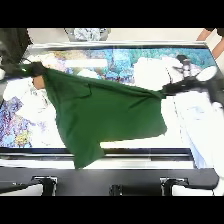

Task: Fold the shirts.

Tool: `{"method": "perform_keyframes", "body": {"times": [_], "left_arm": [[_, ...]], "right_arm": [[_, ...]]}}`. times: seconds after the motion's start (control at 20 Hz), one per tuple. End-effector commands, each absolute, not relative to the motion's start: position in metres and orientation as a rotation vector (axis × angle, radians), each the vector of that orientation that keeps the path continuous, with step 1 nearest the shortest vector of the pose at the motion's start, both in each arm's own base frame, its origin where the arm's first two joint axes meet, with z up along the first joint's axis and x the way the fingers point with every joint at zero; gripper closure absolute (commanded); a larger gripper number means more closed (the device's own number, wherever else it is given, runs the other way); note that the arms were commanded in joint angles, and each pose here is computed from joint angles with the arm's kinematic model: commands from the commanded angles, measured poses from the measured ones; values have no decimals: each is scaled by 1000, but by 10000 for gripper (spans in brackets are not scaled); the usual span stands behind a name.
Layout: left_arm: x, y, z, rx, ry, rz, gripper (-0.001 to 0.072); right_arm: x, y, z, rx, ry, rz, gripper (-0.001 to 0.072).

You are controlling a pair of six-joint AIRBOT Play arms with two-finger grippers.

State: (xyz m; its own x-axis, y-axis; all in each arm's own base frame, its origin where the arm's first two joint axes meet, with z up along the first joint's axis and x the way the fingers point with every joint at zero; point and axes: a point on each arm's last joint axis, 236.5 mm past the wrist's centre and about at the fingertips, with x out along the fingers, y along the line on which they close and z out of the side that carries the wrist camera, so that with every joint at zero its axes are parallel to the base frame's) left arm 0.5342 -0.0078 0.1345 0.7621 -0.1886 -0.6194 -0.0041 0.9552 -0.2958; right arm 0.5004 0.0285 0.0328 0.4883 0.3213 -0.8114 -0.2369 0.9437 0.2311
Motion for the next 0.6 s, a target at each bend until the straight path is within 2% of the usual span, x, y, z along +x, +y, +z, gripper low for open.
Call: {"method": "perform_keyframes", "body": {"times": [0.0,0.1,0.15,0.2,0.25,0.3,0.4,0.55], "left_arm": [[553,-3,46,-319,822,-69,679],[554,-3,33,-326,846,-66,678],[554,-4,33,-326,849,-68,662],[553,-6,37,-341,847,-75,492],[548,-7,42,-352,869,-87,218],[534,-5,49,-354,934,-108,50],[485,6,58,-366,1127,-144,49],[404,21,25,-474,1397,-120,64]], "right_arm": [[579,48,-14,331,806,238,660],[586,45,-15,354,779,217,659],[584,47,-15,344,786,230,633],[581,50,-12,332,799,255,396],[575,50,-2,297,812,302,93],[566,44,13,230,830,369,21],[537,0,39,147,919,407,22],[454,-65,42,164,1179,411,31]]}}
